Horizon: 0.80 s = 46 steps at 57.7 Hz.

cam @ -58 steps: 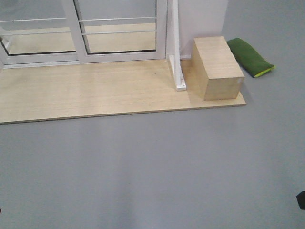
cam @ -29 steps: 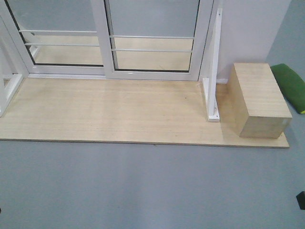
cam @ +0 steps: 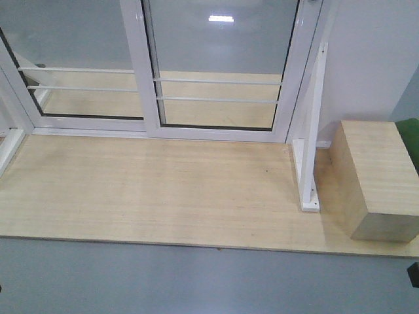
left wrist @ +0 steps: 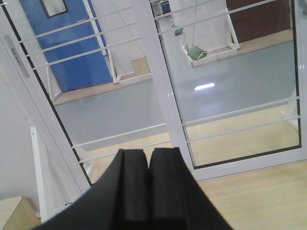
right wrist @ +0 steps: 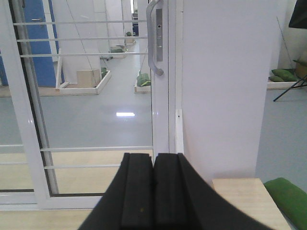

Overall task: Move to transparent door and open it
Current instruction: 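Turn and drive the base toward the glass sliding door, then drive up close to the door, stopping beside its silver handle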

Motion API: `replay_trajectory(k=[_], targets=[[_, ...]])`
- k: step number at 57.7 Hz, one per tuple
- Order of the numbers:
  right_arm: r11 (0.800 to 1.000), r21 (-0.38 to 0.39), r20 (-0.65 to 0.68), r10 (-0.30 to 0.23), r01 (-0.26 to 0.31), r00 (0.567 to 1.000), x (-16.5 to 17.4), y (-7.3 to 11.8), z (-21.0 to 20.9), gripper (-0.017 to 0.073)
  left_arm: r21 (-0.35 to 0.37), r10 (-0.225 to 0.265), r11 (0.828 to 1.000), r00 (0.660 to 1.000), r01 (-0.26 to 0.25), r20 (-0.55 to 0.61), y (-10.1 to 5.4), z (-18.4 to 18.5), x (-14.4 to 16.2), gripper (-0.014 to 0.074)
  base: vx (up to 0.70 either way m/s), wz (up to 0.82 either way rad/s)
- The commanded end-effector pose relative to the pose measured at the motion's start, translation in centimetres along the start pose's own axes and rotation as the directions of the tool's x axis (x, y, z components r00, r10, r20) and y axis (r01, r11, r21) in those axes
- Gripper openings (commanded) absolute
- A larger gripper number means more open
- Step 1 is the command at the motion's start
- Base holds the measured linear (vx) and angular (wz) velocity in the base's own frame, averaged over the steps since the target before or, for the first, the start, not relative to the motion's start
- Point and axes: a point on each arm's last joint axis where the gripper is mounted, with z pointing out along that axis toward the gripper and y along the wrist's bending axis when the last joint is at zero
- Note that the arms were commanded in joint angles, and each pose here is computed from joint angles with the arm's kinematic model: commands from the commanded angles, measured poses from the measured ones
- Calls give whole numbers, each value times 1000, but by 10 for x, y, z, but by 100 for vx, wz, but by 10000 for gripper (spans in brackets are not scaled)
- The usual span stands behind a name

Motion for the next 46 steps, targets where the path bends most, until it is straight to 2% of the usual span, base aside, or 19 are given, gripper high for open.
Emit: replay_trajectory(k=[1, 46], targets=[[1000, -4, 93, -14, 15, 996, -7, 1, -1, -9, -5, -2, 1000, 998, 3, 61, 0, 1, -2, -6, 46, 0], [1000, -4, 93, -14, 15, 996, -7, 1, -1, -9, -5, -2, 1000, 998, 3, 61, 0, 1, -2, -6, 41, -6]])
